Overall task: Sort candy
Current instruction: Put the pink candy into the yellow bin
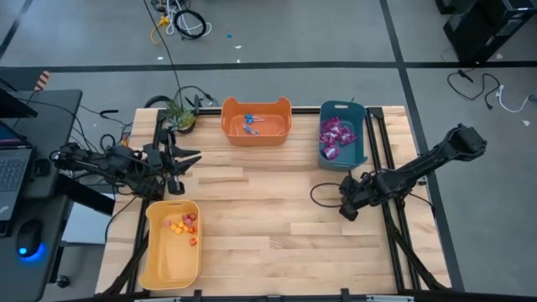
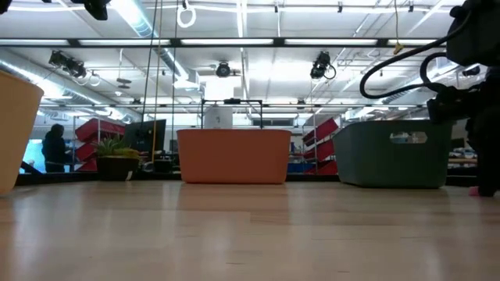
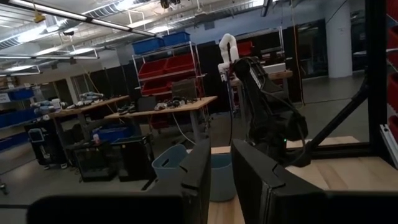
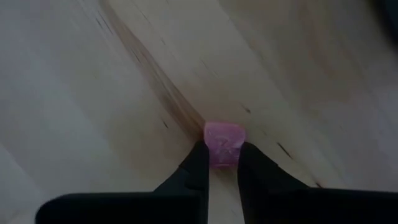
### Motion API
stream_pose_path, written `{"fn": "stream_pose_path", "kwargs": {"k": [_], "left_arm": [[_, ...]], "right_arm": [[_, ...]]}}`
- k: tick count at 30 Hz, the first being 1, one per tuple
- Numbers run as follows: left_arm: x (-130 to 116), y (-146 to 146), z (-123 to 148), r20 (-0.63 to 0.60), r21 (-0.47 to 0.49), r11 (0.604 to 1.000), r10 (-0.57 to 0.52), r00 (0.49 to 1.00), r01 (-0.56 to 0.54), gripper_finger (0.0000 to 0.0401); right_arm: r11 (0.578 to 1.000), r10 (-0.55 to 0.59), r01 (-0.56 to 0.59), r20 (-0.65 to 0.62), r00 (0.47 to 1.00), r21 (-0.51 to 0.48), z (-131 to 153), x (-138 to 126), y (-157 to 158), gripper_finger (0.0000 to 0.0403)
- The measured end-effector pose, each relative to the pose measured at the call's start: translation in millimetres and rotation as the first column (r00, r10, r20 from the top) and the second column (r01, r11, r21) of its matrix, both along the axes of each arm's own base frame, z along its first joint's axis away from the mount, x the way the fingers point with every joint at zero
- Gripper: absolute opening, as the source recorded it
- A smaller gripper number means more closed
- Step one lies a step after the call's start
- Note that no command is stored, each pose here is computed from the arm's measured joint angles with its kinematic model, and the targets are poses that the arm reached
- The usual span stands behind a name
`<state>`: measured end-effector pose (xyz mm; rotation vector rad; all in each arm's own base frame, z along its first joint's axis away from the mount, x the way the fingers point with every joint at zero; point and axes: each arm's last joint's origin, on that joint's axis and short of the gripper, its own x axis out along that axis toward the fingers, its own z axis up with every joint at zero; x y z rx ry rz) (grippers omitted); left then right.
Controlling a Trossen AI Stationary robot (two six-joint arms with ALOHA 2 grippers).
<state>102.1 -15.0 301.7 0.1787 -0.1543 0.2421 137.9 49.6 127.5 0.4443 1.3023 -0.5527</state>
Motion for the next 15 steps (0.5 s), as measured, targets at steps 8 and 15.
{"fn": "stream_pose_path", "kwargs": {"k": [8,15], "left_arm": [[0,0,0,0.004,-0.007,1.000,-0.001,1.000,0.001,0.0067],[0,0,0,0.007,-0.008,1.000,-0.001,1.000,0.001,0.0067]], "right_arm": [[0.999,-0.010,0.004,0.124,0.992,0.049,11,3,1,0.0046],[0.997,0.070,-0.080,0.394,0.917,0.011,25,24,7,0.0042]]}}
